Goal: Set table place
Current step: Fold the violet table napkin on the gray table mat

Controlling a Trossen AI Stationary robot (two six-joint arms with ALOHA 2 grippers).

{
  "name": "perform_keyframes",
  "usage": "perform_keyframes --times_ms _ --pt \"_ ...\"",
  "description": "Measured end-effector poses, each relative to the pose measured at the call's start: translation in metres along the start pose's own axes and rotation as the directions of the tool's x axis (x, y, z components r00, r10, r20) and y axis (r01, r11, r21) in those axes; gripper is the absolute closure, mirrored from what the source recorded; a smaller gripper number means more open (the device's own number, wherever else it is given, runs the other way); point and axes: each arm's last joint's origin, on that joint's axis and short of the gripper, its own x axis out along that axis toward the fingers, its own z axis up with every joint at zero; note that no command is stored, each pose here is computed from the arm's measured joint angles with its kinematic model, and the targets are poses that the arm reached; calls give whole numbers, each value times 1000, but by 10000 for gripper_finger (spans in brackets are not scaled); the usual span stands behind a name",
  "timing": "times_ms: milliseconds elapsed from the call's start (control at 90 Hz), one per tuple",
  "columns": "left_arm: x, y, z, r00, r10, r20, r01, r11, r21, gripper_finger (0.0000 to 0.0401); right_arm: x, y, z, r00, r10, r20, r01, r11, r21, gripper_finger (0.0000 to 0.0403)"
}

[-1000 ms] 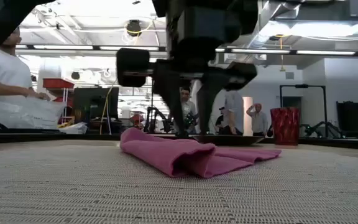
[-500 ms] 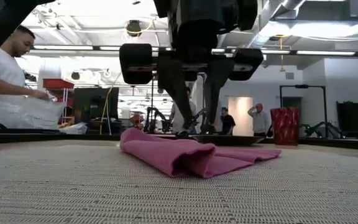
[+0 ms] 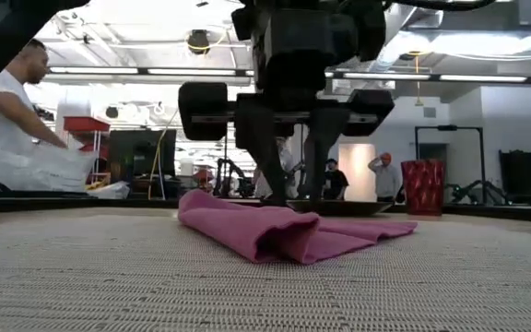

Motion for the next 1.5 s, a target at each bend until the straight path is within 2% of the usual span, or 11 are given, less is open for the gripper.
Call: perform_keyframes --times_ms 233,322,422,844,1067,1189,1356,1500 --pt "4 3 -7 1000 5 2 -5 1000 -9 294 0 0 0 1000 0 0 0 1000 0 288" --pt "9 -1 -10 999 -36 -10 36 999 -38 294 0 0 0 1000 0 -1 0 1000 0 288" --pt "7 1 -7 1000 -10 -2 10 1000 -20 294 0 0 0 1000 0 0 0 1000 0 288" --pt "20 -7 -15 998 -54 -8 54 998 -34 294 0 0 0 1000 2 1 -2 1000 8 288" --pt "20 -9 -15 998 -46 -34 44 997 -56 296 0 0 0 1000 2 1 -2 1000 28 288" --pt "17 -10 -14 997 -45 -63 41 998 -55 320 0 0 0 1000 2 1 -2 1000 28 288" --pt "17 -9 -15 997 -41 -72 36 997 -73 389 0 0 0 1000 1 1 -1 999 35 288" --pt "17 -9 -13 991 -19 -134 11 998 -63 398 0 0 0 1000 2 1 -2 999 37 288"
